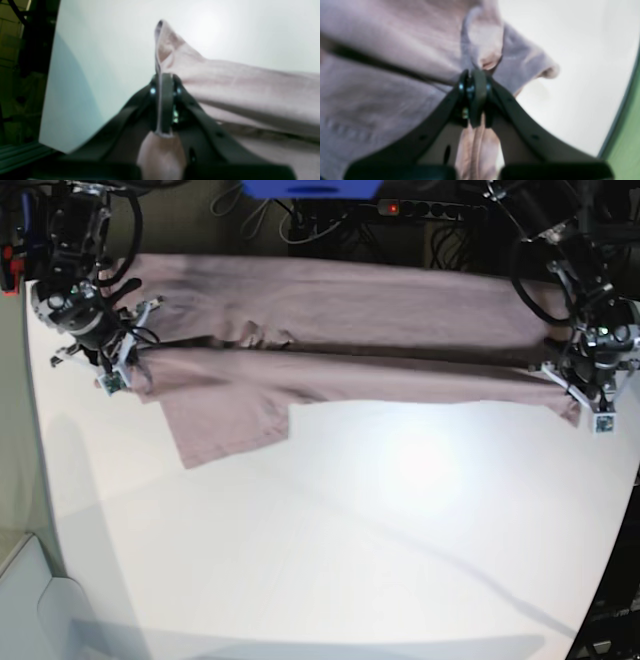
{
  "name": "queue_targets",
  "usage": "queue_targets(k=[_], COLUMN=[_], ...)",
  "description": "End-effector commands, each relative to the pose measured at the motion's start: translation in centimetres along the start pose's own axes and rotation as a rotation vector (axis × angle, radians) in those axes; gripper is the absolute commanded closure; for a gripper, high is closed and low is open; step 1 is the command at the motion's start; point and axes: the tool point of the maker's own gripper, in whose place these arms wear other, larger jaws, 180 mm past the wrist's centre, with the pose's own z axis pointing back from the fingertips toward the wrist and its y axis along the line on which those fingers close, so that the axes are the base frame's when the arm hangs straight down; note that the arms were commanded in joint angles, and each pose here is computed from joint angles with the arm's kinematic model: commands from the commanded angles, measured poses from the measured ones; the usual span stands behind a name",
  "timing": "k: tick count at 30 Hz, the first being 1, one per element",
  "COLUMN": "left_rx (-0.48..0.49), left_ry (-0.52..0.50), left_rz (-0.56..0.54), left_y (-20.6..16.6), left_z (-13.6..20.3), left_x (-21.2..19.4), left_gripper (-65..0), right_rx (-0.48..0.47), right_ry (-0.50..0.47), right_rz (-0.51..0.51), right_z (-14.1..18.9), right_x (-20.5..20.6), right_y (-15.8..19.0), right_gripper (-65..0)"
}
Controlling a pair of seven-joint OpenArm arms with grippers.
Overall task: Layout the t-shirt on the table in an organized manner, then fold the t-shirt properly
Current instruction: 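Grasp the hem corners with both grippers and fold them toward the collar, then lower the folded hem edge with both grippers onto the strip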
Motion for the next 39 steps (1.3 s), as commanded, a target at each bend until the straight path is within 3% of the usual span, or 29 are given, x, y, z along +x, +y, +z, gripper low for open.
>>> queue_targets(k=[1,14,18,23,39], left_rx=[0.028,0.08,0.078,0.021,-0.052], left_ry=[-0.047,-0.15,-0.132,-0.027,0.06], left_rz=[-0.006,-0.031,-0.034,-0.003,0.037], left_y=[0.9,1.7,1.8,0.7,-0.4], left_z=[0.4,3.4,3.0,0.4,-3.3], left_x=[1.5,4.4,3.6,0.1,-4.8], left_gripper=[-0.2,-0.2,-0.2,-0.2,-0.2], right_rx=[-0.027,-0.024,-0.024,-0.029,-0.036], right_ry=[-0.03,-0.026,-0.026,-0.032,0.007], right_rz=[0.003,-0.001,-0.001,-0.006,0.015], right_z=[0.2,-0.1,-0.1,-0.3,-0.3], right_x=[1.0,0.9,0.9,1.3,0.1], right_y=[-1.1,-1.2,-1.2,-1.5,-2.4], right_gripper=[0.0,0.0,0.0,0.0,0.0])
